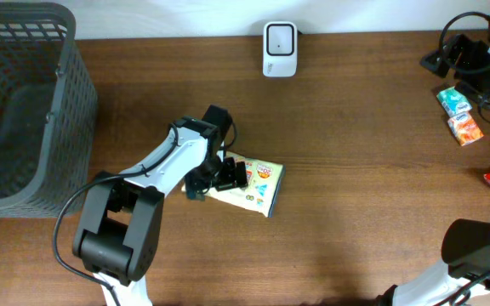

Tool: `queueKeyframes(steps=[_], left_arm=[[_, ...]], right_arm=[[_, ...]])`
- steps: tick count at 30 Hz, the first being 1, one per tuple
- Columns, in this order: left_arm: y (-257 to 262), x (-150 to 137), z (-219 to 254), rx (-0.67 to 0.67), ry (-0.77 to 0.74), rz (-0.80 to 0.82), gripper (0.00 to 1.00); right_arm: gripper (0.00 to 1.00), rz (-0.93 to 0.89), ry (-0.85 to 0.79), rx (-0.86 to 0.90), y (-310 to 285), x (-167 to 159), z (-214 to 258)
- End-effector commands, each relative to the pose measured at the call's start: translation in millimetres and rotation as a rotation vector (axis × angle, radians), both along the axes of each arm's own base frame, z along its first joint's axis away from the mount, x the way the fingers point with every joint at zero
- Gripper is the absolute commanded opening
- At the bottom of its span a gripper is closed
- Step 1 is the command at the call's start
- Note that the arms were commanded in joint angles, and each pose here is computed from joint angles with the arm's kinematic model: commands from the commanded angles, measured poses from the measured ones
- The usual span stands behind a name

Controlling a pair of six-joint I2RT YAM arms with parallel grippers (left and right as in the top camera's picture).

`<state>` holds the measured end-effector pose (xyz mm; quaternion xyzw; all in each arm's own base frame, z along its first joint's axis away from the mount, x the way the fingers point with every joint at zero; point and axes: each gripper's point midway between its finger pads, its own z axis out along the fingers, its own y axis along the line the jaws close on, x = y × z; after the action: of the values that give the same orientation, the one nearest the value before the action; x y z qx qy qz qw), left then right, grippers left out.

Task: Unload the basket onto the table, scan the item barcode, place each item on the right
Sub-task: 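Slide the yellow wipes pack right with the left gripper and release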

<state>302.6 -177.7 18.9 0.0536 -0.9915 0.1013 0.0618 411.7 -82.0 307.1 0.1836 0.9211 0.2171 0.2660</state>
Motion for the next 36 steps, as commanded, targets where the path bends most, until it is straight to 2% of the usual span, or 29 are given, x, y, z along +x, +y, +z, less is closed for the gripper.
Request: queueKeyframes(steps=[1, 6, 8, 12, 15, 18, 21, 29, 32, 36], left_arm=[[0, 18, -3, 0.005, -0.076, 0.014, 0.99], [-2, 52, -1, 0.015, -0.224, 0.021, 0.99], [-9, 71, 3, -0.011, -0.313, -0.029, 0.99], [-23, 84, 10, -0.075, -0.397, -0.142, 0.99], [-60, 80, 25, -0.292, -0.441, -0.320, 0.99], [-93, 61, 47, -0.535, -0.429, -0.434, 0.99], [-110, 45, 63, -0.688, -0.433, -0.539, 0.99], [-92, 65, 87, -0.663, -0.463, -0.497, 0.99], [-72, 71, 101, -0.521, -0.499, -0.511, 1.00], [-38, 75, 129, -0.260, -0.594, -0.511, 0.99]], right_arm=[[0.99, 0.007, -0.006, 0.009, 1, 1, 1], [0.99, 0.007, -0.006, 0.009, 1, 1, 1], [0.99, 0.007, -0.006, 0.009, 1, 1, 1], [0.99, 0.007, -0.006, 0.009, 1, 1, 1], [0.99, 0.007, -0.006, 0.009, 1, 1, 1], [0.98, 0.007, -0.006, 0.009, 1, 1, 1], [0.99, 0.007, -0.006, 0.009, 1, 1, 1], [0.99, 0.007, -0.006, 0.009, 1, 1, 1], [0.99, 0.007, -0.006, 0.009, 1, 1, 1], [0.98, 0.007, -0.006, 0.009, 1, 1, 1]])
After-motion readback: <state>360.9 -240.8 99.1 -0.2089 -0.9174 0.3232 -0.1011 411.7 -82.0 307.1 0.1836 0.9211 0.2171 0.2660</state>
